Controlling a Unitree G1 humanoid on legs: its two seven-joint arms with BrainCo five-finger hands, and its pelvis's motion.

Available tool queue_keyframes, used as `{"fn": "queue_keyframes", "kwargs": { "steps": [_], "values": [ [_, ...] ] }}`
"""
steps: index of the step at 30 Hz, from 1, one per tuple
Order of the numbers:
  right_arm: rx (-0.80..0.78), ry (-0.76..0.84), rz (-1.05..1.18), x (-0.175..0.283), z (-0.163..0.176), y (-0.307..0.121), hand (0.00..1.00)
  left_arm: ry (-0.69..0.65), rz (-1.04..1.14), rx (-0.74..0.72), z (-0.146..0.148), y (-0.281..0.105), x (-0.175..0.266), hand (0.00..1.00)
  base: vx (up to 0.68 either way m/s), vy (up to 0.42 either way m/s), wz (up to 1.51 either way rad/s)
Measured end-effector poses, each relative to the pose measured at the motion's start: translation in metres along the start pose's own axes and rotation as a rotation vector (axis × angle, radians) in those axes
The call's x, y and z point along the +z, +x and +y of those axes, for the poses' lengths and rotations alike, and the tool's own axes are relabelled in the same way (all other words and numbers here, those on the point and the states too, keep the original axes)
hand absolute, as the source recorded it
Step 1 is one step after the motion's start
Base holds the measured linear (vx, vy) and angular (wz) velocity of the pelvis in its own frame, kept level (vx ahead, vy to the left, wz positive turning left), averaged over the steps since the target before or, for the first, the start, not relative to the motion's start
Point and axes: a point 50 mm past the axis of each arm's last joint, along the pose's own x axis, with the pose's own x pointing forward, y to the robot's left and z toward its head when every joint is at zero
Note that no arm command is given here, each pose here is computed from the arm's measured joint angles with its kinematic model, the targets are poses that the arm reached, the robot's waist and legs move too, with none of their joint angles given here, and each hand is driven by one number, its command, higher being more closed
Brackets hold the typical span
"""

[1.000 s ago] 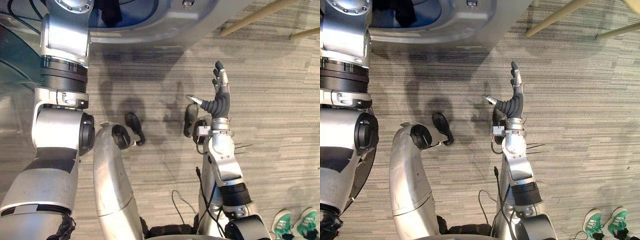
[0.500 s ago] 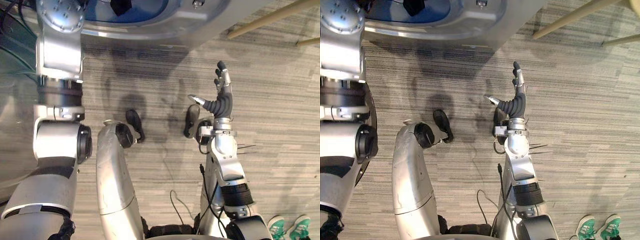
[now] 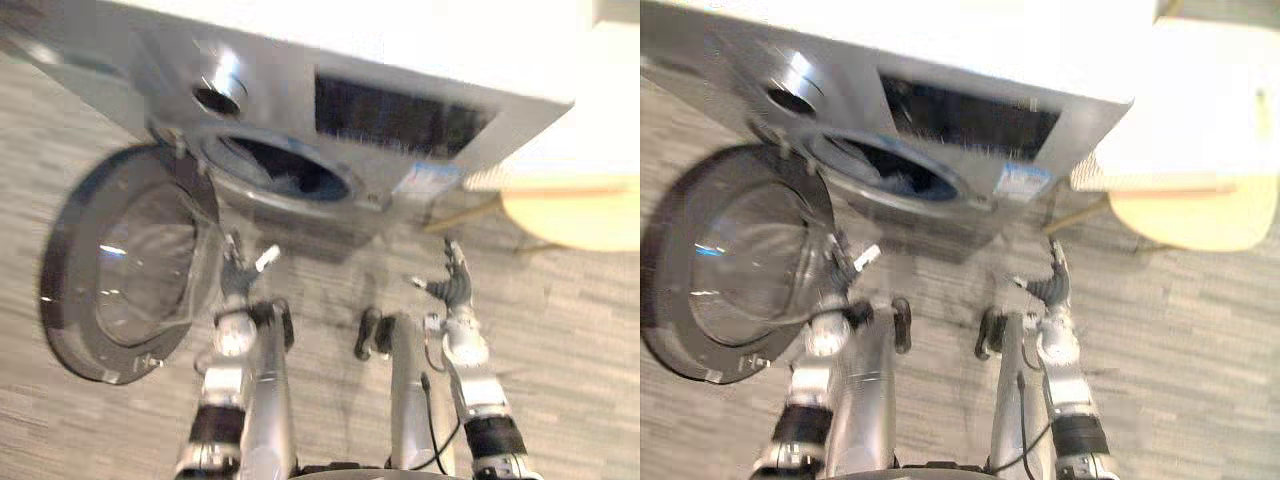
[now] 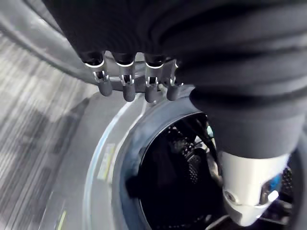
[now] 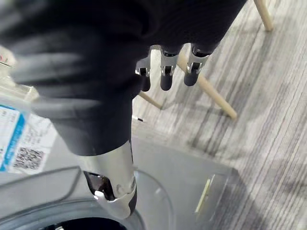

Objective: Pick up the laundry basket with both hands and put the clothes into the washing machine.

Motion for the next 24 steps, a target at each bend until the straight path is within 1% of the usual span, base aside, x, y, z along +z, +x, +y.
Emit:
{"fn": "queue_keyframes", "kwargs": {
  "steps": [3, 5, 6, 8, 9, 10, 12, 17, 22, 24],
  "values": [
    [0.018, -0.042, 0.18, -0.044, -0.004, -0.019, 0.0, 0.015, 0.169, -0.003, 0.016, -0.025, -0.045, 0.0, 0.18, -0.045, 0.41],
    [0.042, -0.058, 0.313, -0.074, -0.004, -0.037, 0.0, 0.045, 0.322, -0.005, 0.027, -0.045, -0.08, 0.0, 0.17, -0.013, 0.3],
    [0.052, -0.058, 0.343, -0.081, -0.004, -0.042, 0.0, 0.051, 0.355, -0.004, 0.03, -0.048, -0.087, 0.0, 0.17, 0.008, 0.19],
    [0.069, -0.063, 0.433, -0.1, -0.002, -0.055, 0.0, 0.092, 0.474, 0.002, 0.038, -0.063, -0.112, 0.0, 0.18, 0.045, 0.04],
    [0.088, -0.066, 0.481, -0.11, 0.0, -0.062, 0.0, 0.135, 0.557, 0.01, 0.045, -0.073, -0.127, 0.0, 0.14, 0.057, -0.04],
    [0.092, -0.067, 0.491, -0.112, 0.0, -0.063, 0.0, 0.146, 0.571, 0.01, 0.046, -0.074, -0.129, 0.0, 0.14, 0.079, -0.14],
    [0.094, -0.072, 0.583, -0.129, -0.004, -0.073, 0.0, 0.243, 0.67, -0.004, 0.056, -0.089, -0.147, 0.0, 0.14, 0.085, -0.39],
    [0.117, -0.097, 0.673, -0.144, -0.004, -0.075, 0.0, 0.331, 0.729, -0.002, 0.069, -0.097, -0.156, 0.0, 0.1, 0.081, -0.51],
    [0.139, -0.114, 0.668, -0.141, 0.001, -0.066, 0.0, 0.35, 0.682, 0.008, 0.072, -0.08, -0.147, 0.0, -0.06, 0.058, -0.26],
    [0.143, -0.116, 0.65, -0.137, 0.002, -0.061, 0.0, 0.337, 0.642, 0.044, 0.074, -0.072, -0.14, 0.0, -0.08, 0.007, 0.34]
  ]
}}
